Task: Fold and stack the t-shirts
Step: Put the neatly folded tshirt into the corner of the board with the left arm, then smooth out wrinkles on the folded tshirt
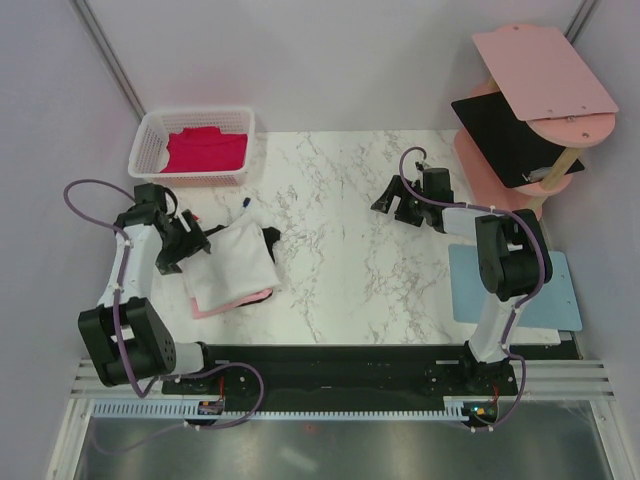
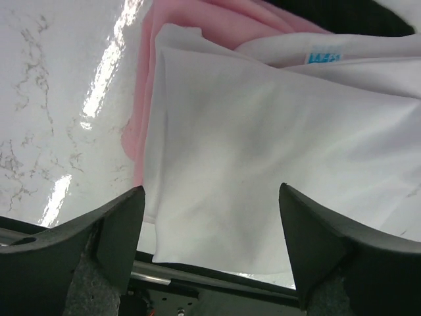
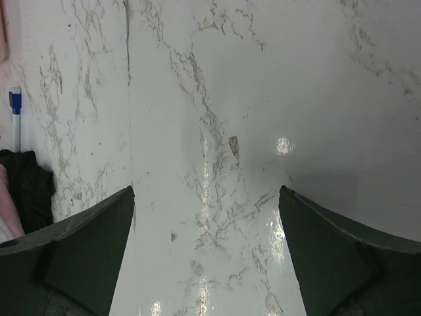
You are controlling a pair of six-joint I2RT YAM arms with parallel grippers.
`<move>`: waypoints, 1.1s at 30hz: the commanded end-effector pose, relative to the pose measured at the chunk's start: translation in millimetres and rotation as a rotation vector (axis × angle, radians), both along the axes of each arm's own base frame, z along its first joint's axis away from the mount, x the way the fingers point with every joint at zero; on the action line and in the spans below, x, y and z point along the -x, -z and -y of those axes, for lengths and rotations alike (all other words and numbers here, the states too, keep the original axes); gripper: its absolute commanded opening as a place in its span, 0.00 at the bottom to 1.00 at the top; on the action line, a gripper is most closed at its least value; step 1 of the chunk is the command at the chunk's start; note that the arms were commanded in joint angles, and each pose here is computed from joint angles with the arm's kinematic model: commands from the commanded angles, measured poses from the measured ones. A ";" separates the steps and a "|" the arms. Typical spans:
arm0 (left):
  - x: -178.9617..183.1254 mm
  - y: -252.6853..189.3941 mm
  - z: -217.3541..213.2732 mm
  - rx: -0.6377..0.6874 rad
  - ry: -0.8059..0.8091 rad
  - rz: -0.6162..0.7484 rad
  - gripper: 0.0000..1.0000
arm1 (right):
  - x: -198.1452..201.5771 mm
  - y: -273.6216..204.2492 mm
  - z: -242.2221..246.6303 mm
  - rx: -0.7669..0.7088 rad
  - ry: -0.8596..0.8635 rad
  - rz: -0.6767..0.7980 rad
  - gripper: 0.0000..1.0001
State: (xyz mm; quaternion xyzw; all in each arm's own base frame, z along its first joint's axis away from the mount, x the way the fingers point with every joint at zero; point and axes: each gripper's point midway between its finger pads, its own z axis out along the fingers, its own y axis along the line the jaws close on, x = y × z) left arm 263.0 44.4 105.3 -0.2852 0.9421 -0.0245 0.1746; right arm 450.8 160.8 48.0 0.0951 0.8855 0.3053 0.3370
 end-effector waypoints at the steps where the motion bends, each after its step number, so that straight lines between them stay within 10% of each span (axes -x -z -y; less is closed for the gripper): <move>1: -26.2 -77.3 12.0 0.015 0.076 0.321 0.89 | -2.1 -3.0 -3.8 -0.016 -0.013 0.017 0.98; 11: 5.4 -64.5 81.6 0.323 0.216 0.367 0.82 | 1.6 -12.4 -27.8 -0.007 -0.082 0.032 0.98; 25: 18.6 -35.6 28.6 0.075 0.012 0.167 0.84 | 123.4 -59.8 -239.2 -0.150 -0.615 0.024 0.96; 33: -2.7 -32.3 -7.1 -0.068 -0.061 0.094 0.84 | 170.8 -46.4 -272.8 -0.157 -0.691 -0.029 0.89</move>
